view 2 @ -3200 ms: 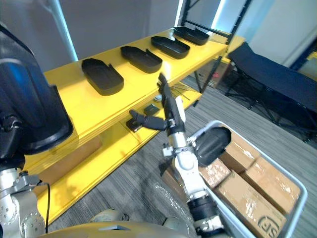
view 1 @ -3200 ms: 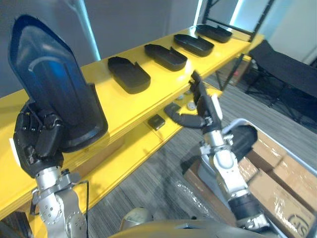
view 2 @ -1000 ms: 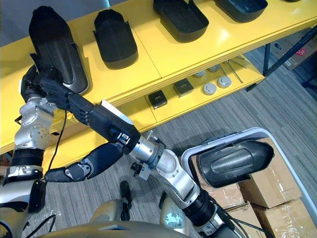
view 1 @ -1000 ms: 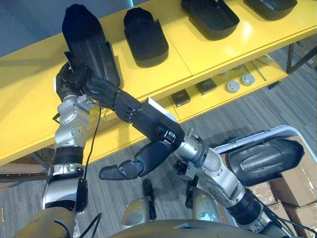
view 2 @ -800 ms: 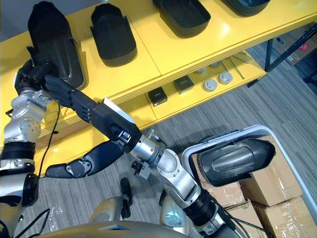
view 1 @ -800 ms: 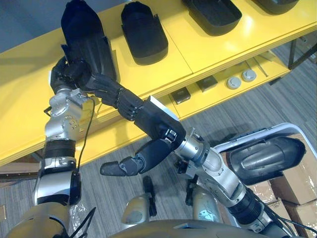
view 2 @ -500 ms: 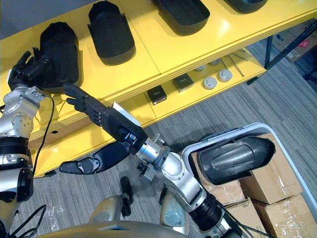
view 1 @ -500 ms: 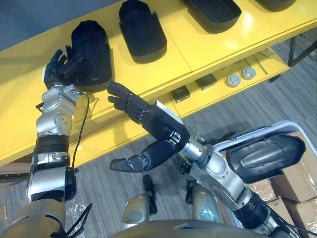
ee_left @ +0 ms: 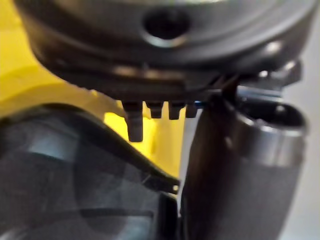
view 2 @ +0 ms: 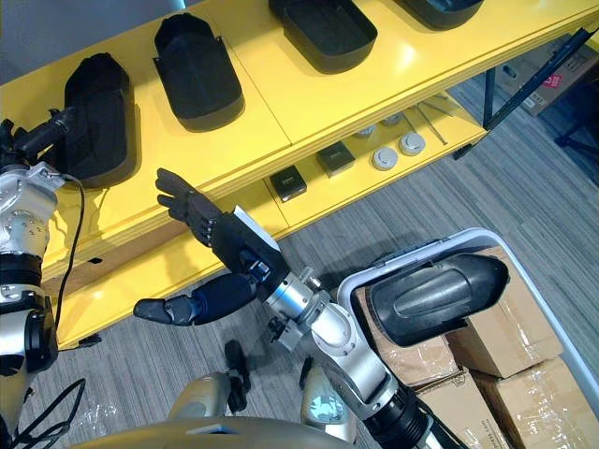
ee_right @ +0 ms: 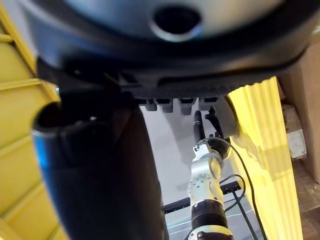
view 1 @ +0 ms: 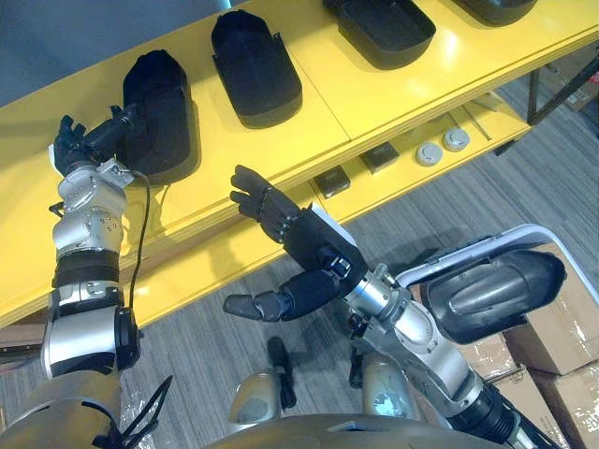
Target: Walk over and take three plastic housings, then place them on the shelf
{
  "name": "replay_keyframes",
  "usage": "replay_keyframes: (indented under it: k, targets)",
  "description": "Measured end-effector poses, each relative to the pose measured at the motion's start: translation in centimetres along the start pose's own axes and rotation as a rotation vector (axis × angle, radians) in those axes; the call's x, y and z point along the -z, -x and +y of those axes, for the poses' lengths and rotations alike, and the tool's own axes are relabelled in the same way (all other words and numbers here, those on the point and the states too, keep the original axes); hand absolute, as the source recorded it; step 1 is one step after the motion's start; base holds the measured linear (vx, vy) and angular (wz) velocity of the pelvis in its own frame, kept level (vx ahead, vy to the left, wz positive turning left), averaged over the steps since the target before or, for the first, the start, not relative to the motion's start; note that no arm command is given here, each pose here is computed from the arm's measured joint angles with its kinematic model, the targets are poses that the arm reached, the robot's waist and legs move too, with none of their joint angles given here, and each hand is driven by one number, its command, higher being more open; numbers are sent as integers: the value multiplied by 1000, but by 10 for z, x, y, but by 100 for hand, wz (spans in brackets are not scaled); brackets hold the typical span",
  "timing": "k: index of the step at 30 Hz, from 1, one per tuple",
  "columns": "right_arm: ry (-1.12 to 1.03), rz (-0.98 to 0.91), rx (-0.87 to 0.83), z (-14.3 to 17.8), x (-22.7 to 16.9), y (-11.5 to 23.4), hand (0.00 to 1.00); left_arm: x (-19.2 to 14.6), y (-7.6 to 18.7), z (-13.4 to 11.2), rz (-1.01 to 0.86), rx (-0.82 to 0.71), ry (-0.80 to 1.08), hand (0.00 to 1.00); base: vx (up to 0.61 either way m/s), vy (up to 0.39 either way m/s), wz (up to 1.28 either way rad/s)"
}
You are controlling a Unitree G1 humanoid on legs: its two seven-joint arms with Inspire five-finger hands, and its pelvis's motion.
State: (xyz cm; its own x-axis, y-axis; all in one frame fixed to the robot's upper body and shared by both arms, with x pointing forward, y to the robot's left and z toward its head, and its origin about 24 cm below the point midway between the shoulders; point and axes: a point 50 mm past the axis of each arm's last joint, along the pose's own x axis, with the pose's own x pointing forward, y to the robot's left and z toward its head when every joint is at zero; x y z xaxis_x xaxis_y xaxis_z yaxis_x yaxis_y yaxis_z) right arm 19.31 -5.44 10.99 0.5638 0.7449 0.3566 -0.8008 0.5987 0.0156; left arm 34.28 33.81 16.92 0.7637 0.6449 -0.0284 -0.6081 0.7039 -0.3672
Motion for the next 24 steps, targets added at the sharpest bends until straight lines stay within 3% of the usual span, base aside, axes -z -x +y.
replay_keyframes:
  k: [3,8,13,15,17,24]
  targets:
    - [-14,18,46,1,5,8,100,-8,4,3,-85,0,48,100,0,0,0]
    - [60,46,197,-19,8,22,100,-26,33,17,-299,50,80,100,27,2,1]
    - [108,41,531,-57,2,53,100,-10,99,37,-457,89,10,100,101,8,11]
    - [162,6,679,-78,-9,69,100,1,135,47,-489,99,12,100,63,16,16]
    - [196,-17,773,-91,-15,82,100,5,153,55,-500,103,9,100,3,10,21]
    - [241,-9,875,-107,-20,101,100,18,178,78,-479,165,-40,100,-73,-2,9]
